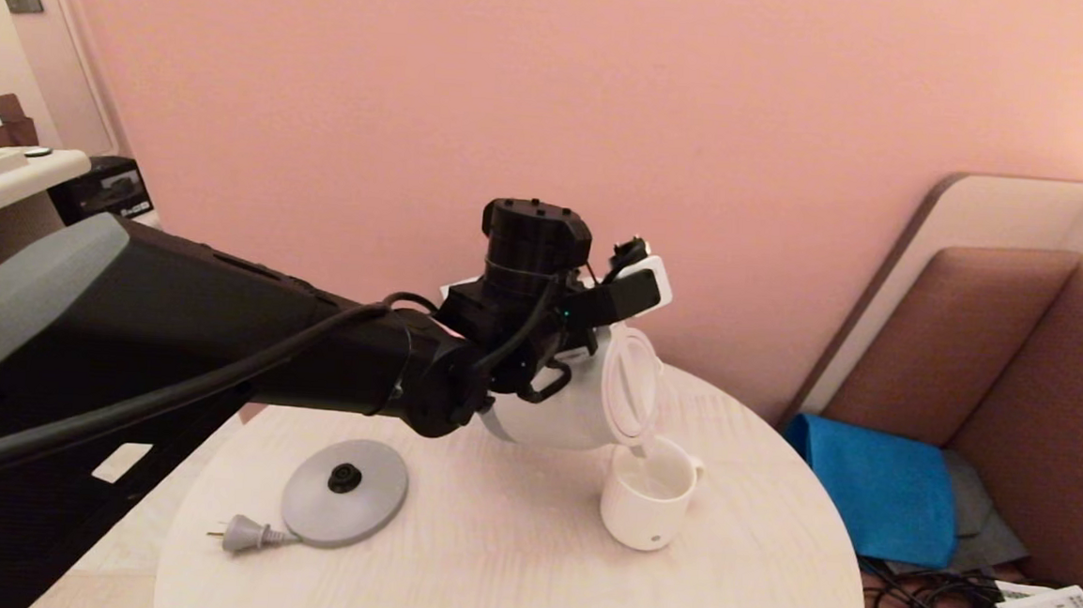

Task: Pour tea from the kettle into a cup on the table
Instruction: Pour water into the cup

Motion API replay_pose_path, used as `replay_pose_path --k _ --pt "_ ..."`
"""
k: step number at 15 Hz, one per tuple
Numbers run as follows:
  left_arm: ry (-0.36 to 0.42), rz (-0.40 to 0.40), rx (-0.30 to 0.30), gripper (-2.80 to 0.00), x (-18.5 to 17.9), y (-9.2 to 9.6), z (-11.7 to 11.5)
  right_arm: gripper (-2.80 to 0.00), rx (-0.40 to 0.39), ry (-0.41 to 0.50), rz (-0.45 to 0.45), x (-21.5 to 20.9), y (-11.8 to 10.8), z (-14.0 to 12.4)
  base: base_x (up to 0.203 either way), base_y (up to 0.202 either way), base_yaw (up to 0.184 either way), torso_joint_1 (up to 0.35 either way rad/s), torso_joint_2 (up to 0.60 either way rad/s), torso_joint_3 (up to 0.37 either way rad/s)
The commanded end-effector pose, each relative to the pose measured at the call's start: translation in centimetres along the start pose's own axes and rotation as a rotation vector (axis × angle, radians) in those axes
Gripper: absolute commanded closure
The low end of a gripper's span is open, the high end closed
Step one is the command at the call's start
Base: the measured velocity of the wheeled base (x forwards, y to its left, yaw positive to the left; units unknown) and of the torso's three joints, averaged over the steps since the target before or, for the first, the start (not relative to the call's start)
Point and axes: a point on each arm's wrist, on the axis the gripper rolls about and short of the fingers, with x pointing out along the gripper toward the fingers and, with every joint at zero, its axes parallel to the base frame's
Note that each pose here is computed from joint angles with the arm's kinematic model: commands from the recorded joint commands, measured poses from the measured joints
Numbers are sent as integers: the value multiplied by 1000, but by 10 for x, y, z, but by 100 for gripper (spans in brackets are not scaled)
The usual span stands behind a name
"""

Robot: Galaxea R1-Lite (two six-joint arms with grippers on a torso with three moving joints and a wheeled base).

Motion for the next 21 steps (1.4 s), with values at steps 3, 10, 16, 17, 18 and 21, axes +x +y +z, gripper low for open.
replay_pose_path --k 3,10,16,17,18,21 --pt "-15 28 -34 0 0 4 1 0 0 1 0 0 0 0 0 0 0 0 0 0" --pt "6 41 -184 0 -6 14 -9 0 0 1 0 0 0 0 0 0 0 0 0 0" --pt "34 42 -412 0 -14 20 -22 0 0 1 0 0 0 0 0 0 0 0 0 0" --pt "36 54 -449 0 -15 25 -24 0 0 1 0 0 0 0 0 0 0 0 0 0" --pt "31 65 -498 0 -18 30 -24 0 0 1 1 0 0 0 0 0 0 0 0 0" --pt "-1 114 -672 0 -31 54 -23 0 0 1 0 0 0 0 0 0 0 0 0 0"
